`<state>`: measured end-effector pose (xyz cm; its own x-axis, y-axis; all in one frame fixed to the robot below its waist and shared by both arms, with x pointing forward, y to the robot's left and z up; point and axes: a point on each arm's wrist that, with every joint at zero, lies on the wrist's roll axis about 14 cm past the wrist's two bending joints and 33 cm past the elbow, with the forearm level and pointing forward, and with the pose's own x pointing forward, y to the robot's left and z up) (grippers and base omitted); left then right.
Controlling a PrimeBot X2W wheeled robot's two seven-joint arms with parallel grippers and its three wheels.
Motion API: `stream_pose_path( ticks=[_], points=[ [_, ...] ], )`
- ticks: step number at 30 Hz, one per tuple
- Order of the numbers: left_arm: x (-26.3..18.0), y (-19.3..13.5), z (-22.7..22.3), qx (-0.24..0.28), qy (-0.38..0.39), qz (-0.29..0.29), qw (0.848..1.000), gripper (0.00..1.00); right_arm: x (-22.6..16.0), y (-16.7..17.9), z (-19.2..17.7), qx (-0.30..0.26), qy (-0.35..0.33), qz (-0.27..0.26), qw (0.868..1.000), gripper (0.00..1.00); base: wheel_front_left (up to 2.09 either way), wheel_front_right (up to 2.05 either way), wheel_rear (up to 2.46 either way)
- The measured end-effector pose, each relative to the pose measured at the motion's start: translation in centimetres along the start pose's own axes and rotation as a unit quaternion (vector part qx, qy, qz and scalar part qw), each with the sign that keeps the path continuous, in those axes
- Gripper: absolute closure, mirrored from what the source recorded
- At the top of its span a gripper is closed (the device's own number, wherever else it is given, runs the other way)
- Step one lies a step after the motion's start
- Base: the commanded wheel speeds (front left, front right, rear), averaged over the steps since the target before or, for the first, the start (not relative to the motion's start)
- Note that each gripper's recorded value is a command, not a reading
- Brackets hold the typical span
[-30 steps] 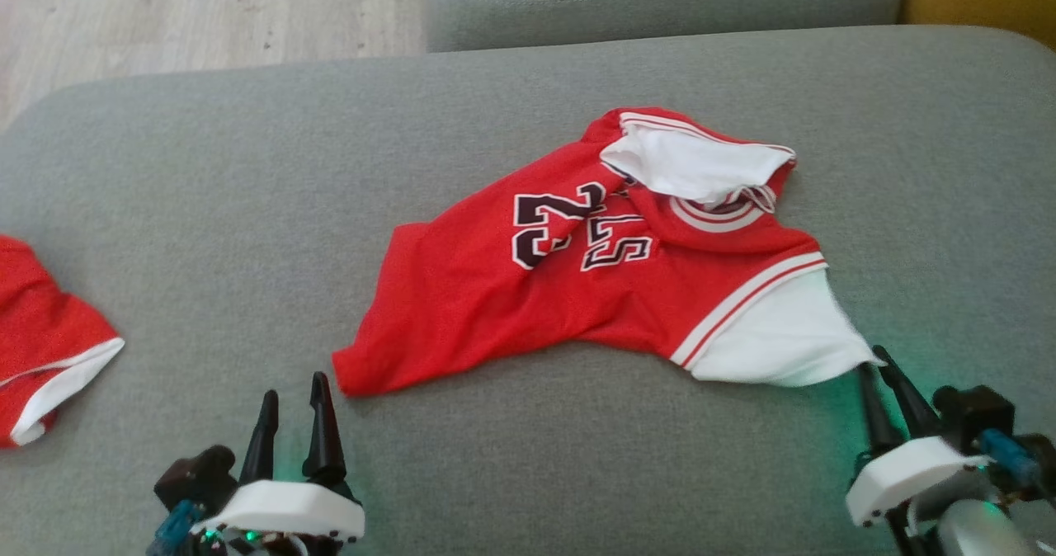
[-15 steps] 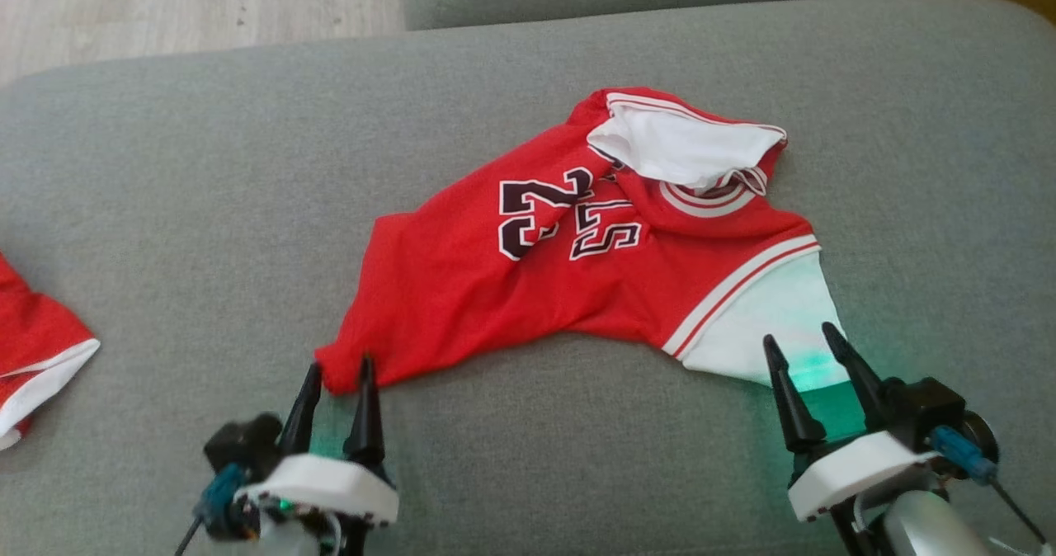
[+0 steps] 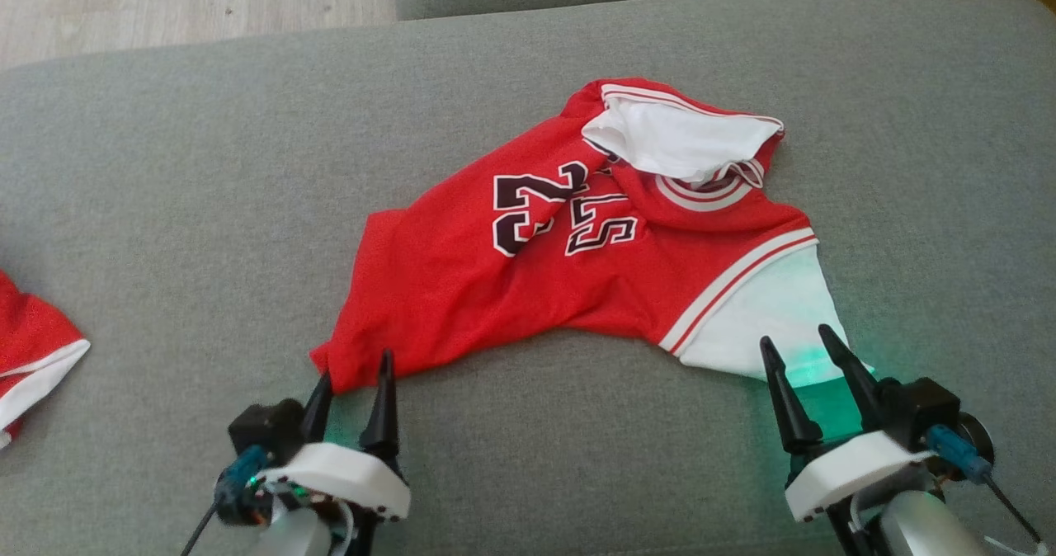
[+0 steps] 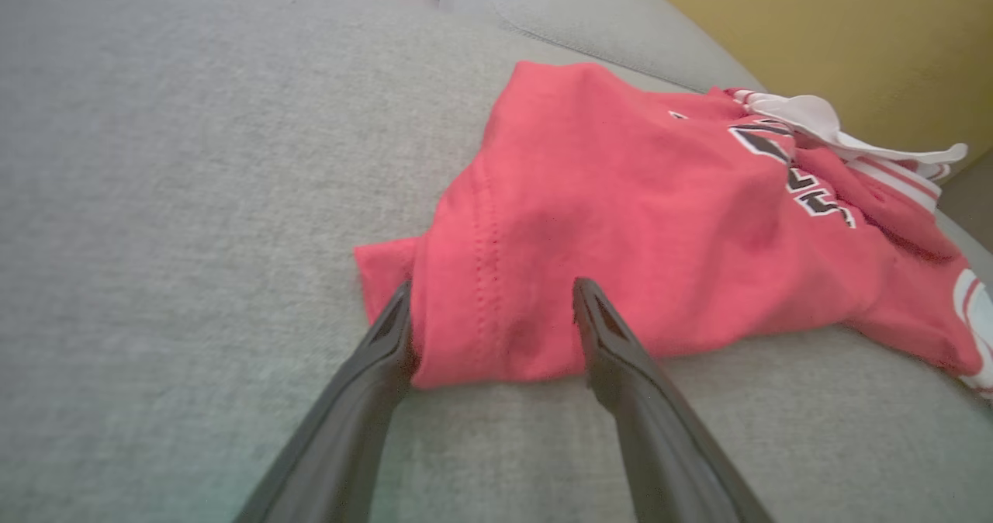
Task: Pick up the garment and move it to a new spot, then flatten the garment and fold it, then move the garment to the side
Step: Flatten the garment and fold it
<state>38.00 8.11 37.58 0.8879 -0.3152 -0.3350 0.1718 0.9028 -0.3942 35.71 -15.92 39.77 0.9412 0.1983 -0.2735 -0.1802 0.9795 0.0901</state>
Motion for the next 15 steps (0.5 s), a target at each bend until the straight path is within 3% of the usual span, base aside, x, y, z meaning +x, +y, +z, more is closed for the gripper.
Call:
stream_pose_path(
  ticks=[2,3,6,15],
  points=[
    [0.1,-0.4,0.2,0.002,-0.004,-0.007,1.0,0.0,0.0,0.0,0.0,0.0,0.001,0.0,1.0,0.0,0.0,0.0,0.0],
    [0.1,-0.8,0.5,0.004,-0.008,-0.013,1.0,0.09,0.0,0.1,-0.1,0.0,0.002,0.001,1.0,0.0,0.0,0.0,0.0],
    [0.1,-1.7,1.1,0.012,-0.016,-0.03,0.999,1.0,0.0,0.4,-0.2,0.003,0.004,0.006,1.0,0.0,0.0,0.0,0.0],
    [-0.7,-6.2,5.8,0.054,-0.094,-0.106,0.988,1.0,0.5,1.5,-0.6,0.006,0.01,0.021,1.0,0.0,0.0,0.0,0.0]
  ],
)
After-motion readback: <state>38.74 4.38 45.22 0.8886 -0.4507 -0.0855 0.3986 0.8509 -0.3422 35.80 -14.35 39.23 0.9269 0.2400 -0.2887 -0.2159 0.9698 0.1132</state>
